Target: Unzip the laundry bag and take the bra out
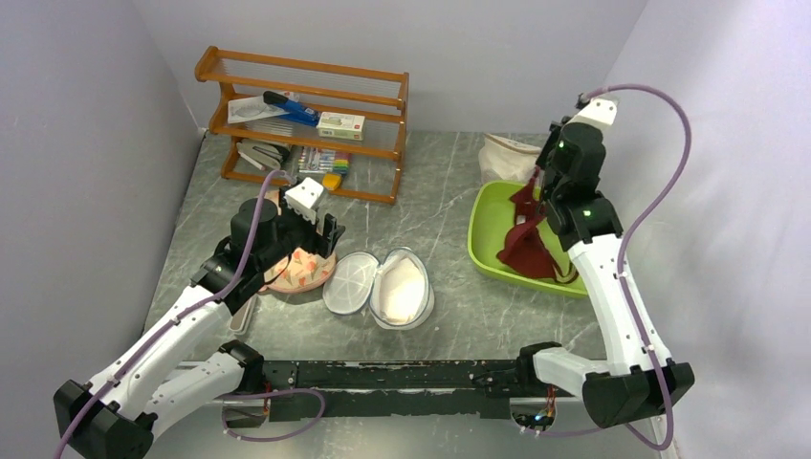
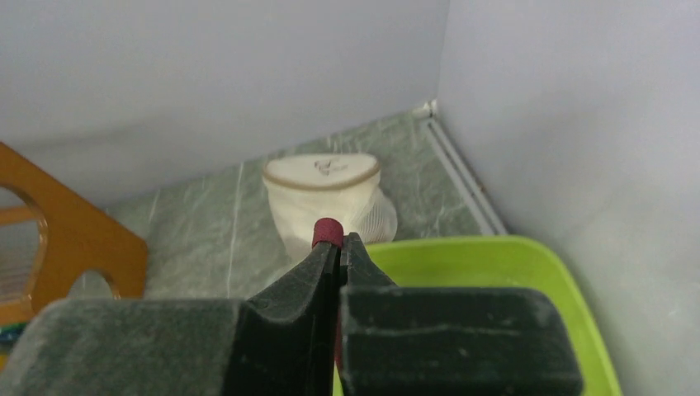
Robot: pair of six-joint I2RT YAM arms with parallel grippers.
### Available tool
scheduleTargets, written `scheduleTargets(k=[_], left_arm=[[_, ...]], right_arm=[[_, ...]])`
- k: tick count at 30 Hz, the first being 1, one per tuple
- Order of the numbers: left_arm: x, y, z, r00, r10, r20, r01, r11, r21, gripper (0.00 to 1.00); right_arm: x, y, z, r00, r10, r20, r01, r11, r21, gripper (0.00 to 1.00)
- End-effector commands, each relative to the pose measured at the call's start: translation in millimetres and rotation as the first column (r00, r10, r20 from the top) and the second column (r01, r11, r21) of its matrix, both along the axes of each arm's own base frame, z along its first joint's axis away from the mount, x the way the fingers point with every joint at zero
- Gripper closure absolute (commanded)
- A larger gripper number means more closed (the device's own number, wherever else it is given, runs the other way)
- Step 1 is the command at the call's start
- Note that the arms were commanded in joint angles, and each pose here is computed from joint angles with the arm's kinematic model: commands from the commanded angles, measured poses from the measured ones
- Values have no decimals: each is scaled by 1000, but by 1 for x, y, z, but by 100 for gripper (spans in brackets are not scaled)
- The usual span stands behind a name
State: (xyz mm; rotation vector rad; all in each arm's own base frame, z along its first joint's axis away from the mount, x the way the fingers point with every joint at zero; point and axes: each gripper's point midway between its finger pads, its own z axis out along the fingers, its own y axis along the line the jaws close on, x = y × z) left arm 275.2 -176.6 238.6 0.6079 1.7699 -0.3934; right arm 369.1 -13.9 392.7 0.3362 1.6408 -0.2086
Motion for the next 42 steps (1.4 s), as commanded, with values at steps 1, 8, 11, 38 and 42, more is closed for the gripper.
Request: scheduleTargets(k=[1, 8, 11, 38, 42], left_arm=[[3, 0, 20, 998, 7, 66, -5, 1000, -20, 16], [3, 3, 21, 997, 21, 73, -19, 1000, -24, 15], [3, 1, 19, 998, 16, 66, -15, 1000, -20, 16], [3, -4, 12, 999, -5, 46, 5, 1000, -6, 16], [1, -9, 11, 999, -35, 38, 35, 999, -10, 15]], right_arm=[[1, 15, -42, 997, 58, -45, -53, 993, 107, 100], [-4, 19, -129, 979, 49, -198, -14, 985, 174, 100], [-14, -4, -161, 960, -101, -261, 143, 979, 147, 100], [-39, -51, -185, 952, -155, -264, 248, 896, 368, 38], [-17, 23, -162, 942, 292, -166, -185, 864, 468, 34]])
